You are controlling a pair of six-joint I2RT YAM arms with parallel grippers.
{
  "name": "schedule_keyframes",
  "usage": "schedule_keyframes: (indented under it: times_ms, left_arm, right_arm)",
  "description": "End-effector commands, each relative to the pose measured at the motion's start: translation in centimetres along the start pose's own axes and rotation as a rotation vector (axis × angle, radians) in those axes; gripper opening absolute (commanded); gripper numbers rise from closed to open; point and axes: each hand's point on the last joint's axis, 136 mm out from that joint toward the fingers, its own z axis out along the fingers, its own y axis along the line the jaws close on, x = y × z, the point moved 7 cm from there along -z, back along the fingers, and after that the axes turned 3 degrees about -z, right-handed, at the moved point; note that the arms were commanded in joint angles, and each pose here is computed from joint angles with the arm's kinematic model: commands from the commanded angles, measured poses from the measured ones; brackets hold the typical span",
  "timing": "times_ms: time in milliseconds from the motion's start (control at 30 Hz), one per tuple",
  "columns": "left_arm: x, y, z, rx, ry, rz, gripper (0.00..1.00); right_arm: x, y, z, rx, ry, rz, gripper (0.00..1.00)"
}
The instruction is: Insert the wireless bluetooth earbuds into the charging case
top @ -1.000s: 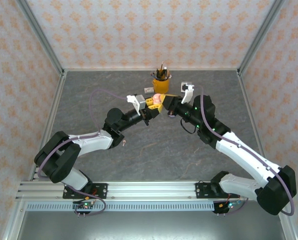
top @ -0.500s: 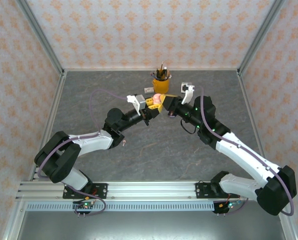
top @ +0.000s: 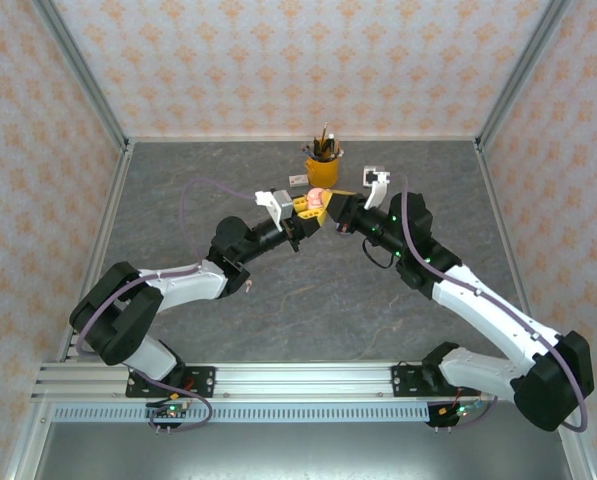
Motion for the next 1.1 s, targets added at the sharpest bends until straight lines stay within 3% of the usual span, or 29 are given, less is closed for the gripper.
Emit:
schedule_keyframes:
  times_ms: [0,233,1067]
  left_arm:
    - [-2.8,-0.1,0.4,-0.017,-0.122,0.038,0.00]
    - [-2.7,-0.1,0.3,-0.022,-0.121,0.041,0.00]
    - [-2.5,-0.1,0.1,-0.026,-0.116,0.045,0.00]
  right_arm:
    - [2.6,0.4,0.5,-0.068,0.157,0.007,0.12]
    - [2.4,0.4,0.4,-0.054,0.154,0.003,0.22]
    - [0.9,0.6,-0.2,0.011,0.112,-0.017,0.28]
